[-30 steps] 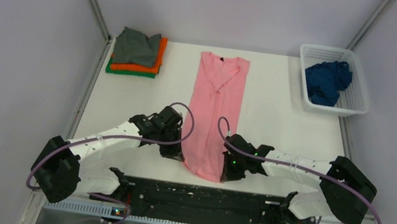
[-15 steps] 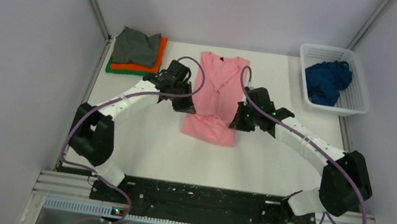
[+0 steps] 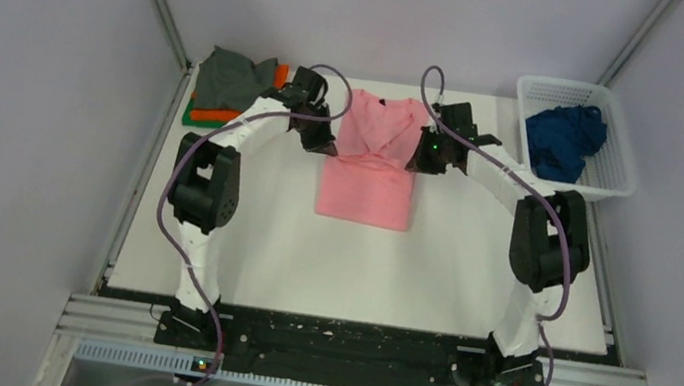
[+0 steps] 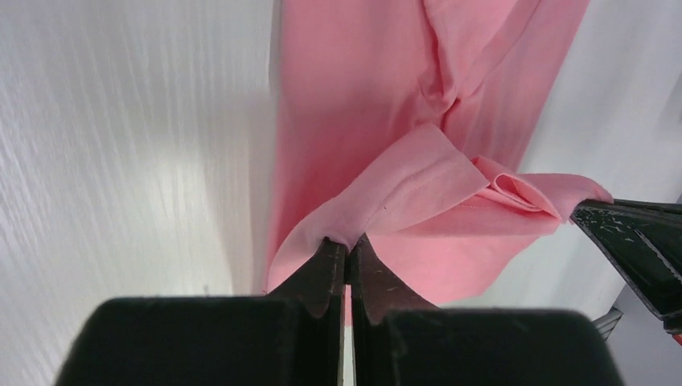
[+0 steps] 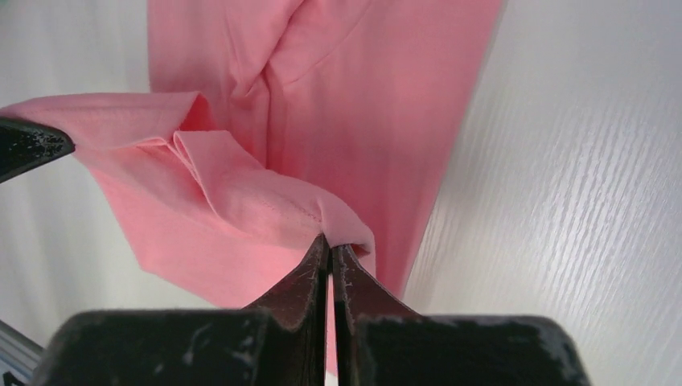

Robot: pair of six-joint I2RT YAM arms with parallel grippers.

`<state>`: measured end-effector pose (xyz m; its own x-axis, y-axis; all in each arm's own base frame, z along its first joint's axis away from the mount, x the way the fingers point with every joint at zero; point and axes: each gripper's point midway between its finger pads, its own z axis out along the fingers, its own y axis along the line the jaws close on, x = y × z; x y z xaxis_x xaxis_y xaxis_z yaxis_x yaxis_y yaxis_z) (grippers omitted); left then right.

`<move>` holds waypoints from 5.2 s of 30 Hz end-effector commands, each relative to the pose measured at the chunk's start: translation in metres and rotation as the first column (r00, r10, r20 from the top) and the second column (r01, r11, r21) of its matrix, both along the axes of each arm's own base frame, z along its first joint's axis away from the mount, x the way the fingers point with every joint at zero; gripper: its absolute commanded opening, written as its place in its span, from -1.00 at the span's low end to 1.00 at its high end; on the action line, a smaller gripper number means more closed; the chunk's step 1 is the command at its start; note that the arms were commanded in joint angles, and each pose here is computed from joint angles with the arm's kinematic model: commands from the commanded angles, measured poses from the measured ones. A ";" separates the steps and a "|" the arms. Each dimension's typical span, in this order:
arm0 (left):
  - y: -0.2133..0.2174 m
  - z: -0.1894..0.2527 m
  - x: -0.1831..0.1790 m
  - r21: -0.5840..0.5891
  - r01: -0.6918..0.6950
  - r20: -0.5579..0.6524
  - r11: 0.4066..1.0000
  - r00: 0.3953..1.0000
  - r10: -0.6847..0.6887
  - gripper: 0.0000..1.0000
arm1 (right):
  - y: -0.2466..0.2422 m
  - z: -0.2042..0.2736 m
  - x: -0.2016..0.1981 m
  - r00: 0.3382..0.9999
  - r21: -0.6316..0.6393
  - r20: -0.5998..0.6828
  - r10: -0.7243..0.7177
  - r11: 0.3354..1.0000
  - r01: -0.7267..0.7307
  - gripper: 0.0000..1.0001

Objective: Fold and stack the t-shirts
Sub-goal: Fold the folded rectangular tshirt in 1/3 of the way, then grab one side of the 2/3 rectangular tshirt with both arms, then fold the long partially folded tshirt into a neat square

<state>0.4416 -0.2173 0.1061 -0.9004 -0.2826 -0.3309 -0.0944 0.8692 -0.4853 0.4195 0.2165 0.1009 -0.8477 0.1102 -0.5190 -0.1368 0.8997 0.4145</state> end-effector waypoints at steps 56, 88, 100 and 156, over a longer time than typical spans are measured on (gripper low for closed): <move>0.021 -0.107 -0.113 0.073 -0.017 -0.193 0.997 0.981 0.031 -0.03 | -0.004 -0.090 -0.123 0.981 0.031 -0.153 -0.120 0.992 0.126 0.07; 0.023 0.083 -0.292 -0.167 0.124 -0.128 0.978 0.981 -0.146 -1.00 | 0.001 0.080 -0.304 0.895 0.380 -0.220 0.388 0.879 -0.288 -1.00; 0.006 0.099 -0.172 -0.114 0.054 0.116 0.992 0.992 -0.041 -1.00 | -0.007 0.098 -0.194 0.958 0.345 -0.011 0.287 0.900 -0.266 -1.00; 0.015 -0.057 -0.100 0.021 0.170 -0.092 0.985 0.982 -0.167 0.97 | -0.054 0.012 -0.126 0.998 0.095 0.064 0.024 0.995 -0.030 0.97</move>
